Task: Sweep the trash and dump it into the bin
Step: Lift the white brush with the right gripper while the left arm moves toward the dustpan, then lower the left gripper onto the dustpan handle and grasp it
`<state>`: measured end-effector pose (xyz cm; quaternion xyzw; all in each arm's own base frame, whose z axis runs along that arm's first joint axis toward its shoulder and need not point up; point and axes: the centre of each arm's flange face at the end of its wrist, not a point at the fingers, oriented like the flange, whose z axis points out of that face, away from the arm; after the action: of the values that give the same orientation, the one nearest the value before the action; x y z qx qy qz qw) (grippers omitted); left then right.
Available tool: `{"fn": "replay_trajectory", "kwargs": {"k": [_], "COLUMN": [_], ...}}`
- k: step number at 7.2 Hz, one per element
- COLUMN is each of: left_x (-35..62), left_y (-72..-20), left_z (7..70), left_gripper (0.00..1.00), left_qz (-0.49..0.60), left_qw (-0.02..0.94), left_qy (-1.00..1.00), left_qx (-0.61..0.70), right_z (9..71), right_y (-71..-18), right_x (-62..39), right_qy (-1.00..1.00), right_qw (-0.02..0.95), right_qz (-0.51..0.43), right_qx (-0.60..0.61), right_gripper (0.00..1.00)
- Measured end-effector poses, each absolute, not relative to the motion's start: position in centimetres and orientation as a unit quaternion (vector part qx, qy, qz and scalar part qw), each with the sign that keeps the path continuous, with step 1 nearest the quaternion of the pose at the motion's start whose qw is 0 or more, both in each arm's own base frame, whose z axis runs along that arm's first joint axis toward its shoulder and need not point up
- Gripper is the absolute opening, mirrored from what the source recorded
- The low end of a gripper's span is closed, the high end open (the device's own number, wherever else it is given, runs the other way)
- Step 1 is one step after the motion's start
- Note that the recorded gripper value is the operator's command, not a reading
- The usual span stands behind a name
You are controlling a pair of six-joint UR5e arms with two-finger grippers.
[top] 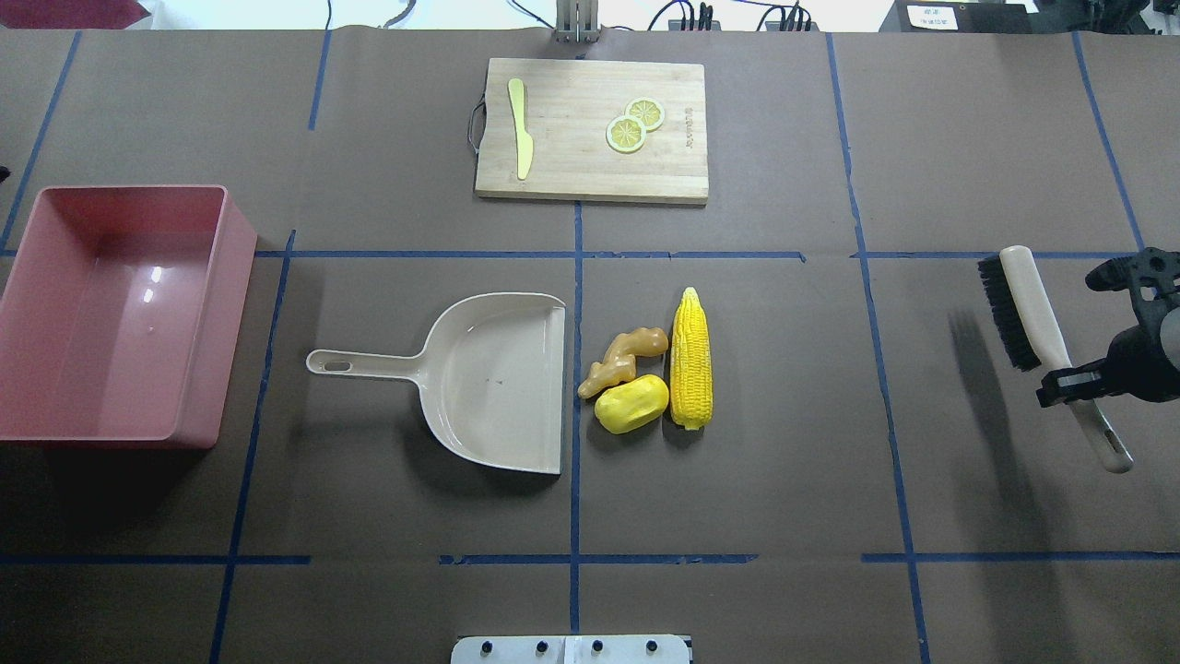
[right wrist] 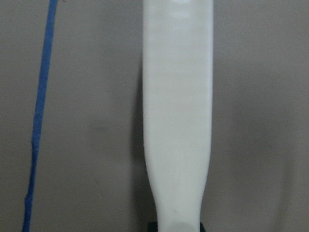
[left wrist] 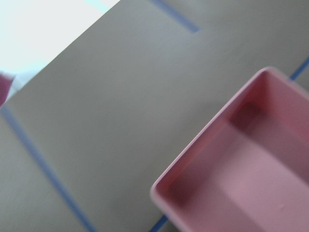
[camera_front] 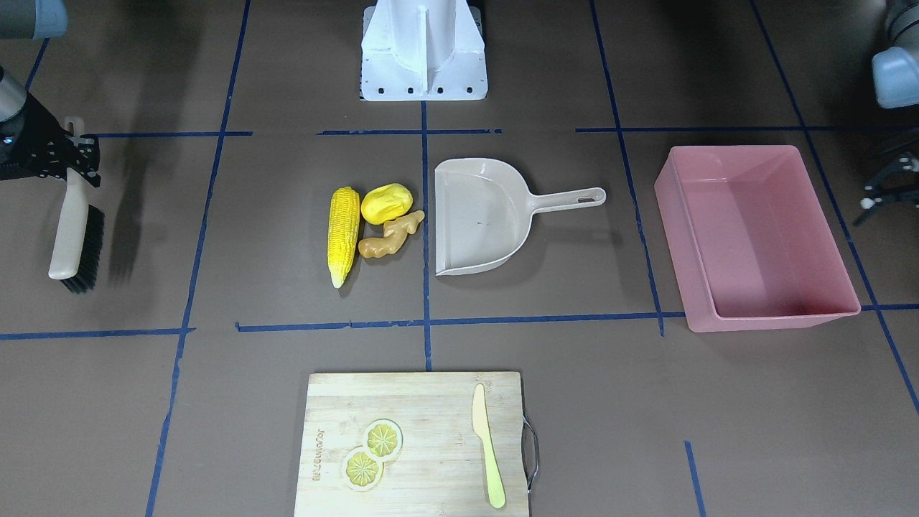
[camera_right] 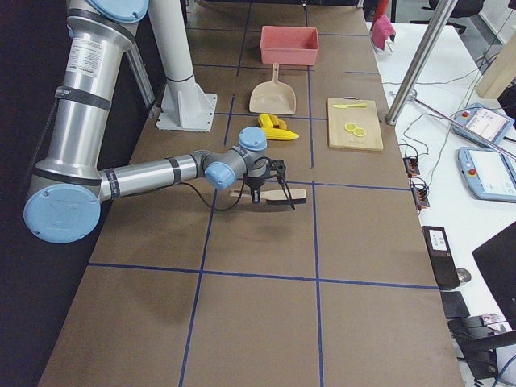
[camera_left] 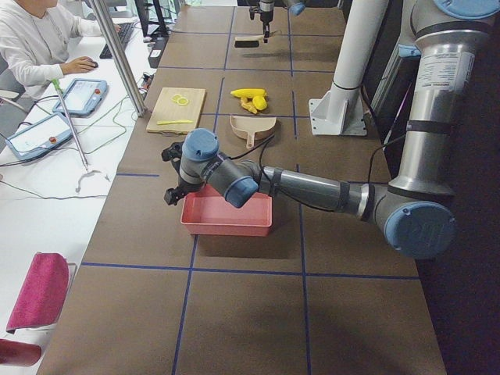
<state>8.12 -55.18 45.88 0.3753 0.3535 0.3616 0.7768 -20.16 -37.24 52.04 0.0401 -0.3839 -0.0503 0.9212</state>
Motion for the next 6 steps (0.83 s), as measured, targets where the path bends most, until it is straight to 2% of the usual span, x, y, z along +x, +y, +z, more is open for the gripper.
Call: {"fn": "replay_trajectory", "kwargs": {"k": [2,6], "left_x": [14.4,25.1], "left_y": [-54.7,-52.0], "left_z": [41.2,37.5], "left_gripper": [1.00,1.00], "left_qz": [0.414,0.505], "left_qw": [0.732,0.657], "left_qy": [0.368,0.391], "left_qx": [0.397,0.400], "right_z": [50.9,50.5], "right_y": [-37.9,-38.0], "right_x": [-20.6,-20.7], "right_qy": [-0.386,-0.388], "right_qw": [0.920,0.918], "right_qz": [-0.052,-0.054], "right_qx": [0.048,0.056], "right_gripper": [0.00,0.01]}}
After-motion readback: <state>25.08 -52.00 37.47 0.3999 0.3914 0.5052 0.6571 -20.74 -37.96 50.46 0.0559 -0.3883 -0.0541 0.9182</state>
